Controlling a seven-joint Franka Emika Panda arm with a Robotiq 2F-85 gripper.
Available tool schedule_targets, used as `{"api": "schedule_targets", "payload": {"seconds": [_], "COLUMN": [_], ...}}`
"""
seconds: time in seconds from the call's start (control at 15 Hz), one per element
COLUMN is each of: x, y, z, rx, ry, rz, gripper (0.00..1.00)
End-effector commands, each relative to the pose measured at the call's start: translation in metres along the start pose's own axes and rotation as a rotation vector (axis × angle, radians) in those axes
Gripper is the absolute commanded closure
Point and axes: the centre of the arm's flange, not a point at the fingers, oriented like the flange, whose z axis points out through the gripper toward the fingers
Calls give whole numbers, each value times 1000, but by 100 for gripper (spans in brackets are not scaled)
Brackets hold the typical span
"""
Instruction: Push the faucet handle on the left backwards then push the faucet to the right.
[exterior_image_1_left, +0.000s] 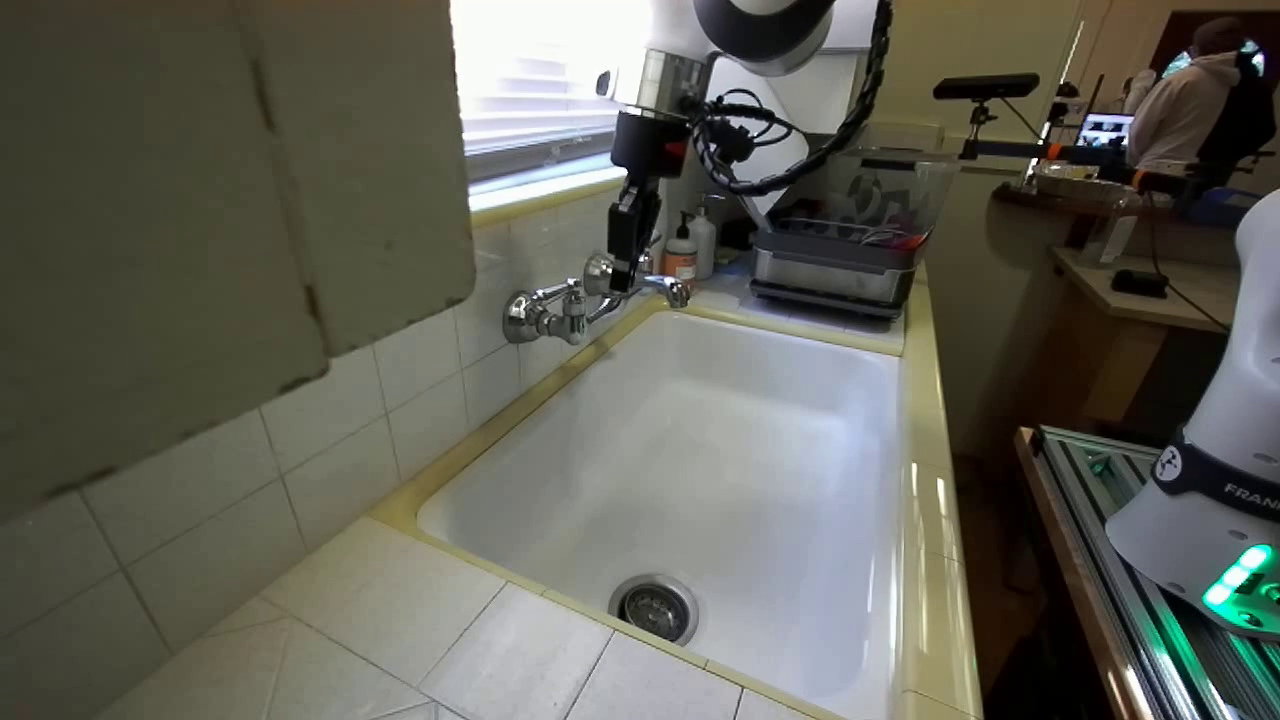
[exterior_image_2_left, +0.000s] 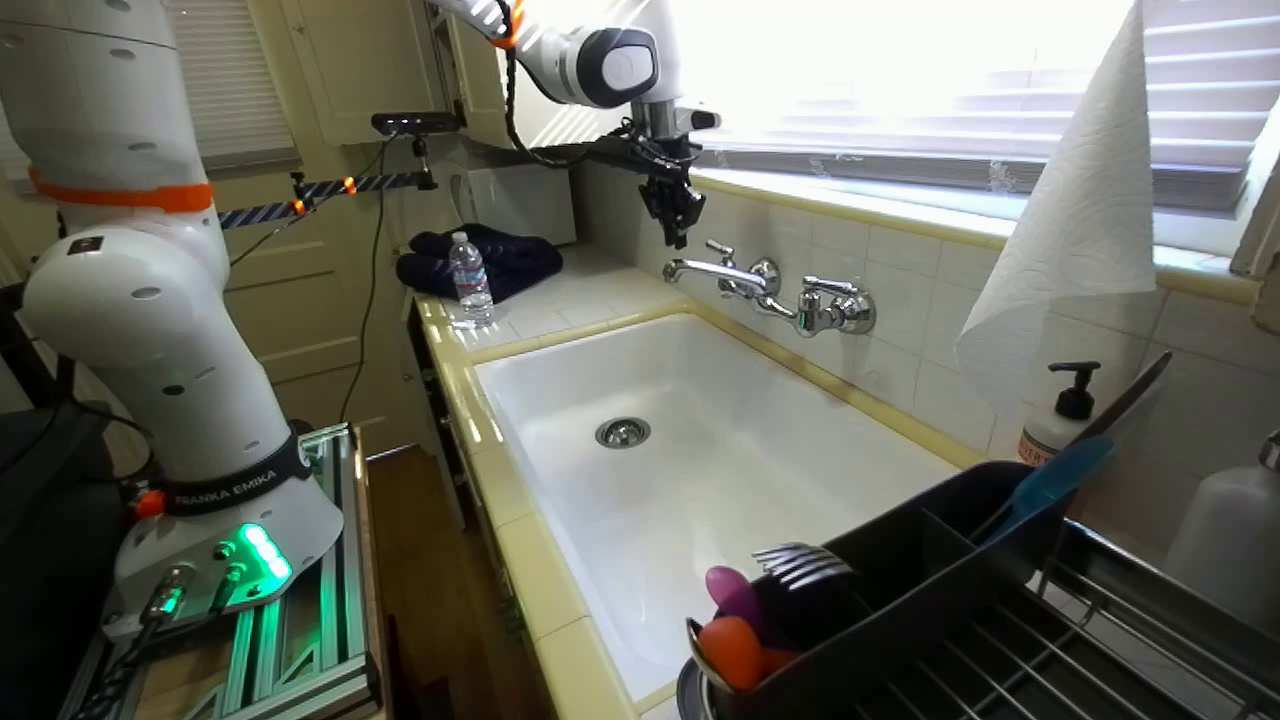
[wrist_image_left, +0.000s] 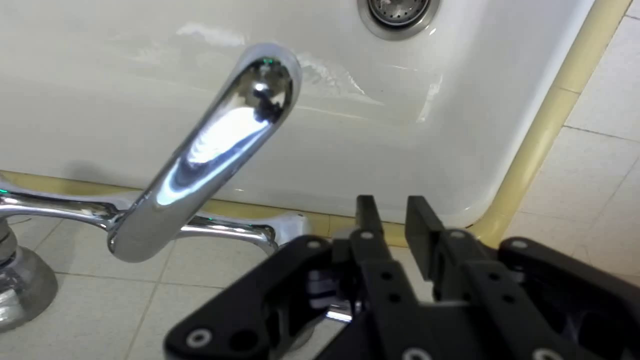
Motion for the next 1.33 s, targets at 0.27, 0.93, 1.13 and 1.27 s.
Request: {"api": "schedule_targets", "payload": {"seconds": [0.27,0.93,1.13,1.27], "x": [-32,-27,-27,-27], "y": [14,76,81,79], "z": [-30,-18,-6,2], "rx": [-52,-116,-124,-120], "ry": [8,-12,-33,-45], "rz": [96,325,350,355], "gripper": [13,42,15,19]}}
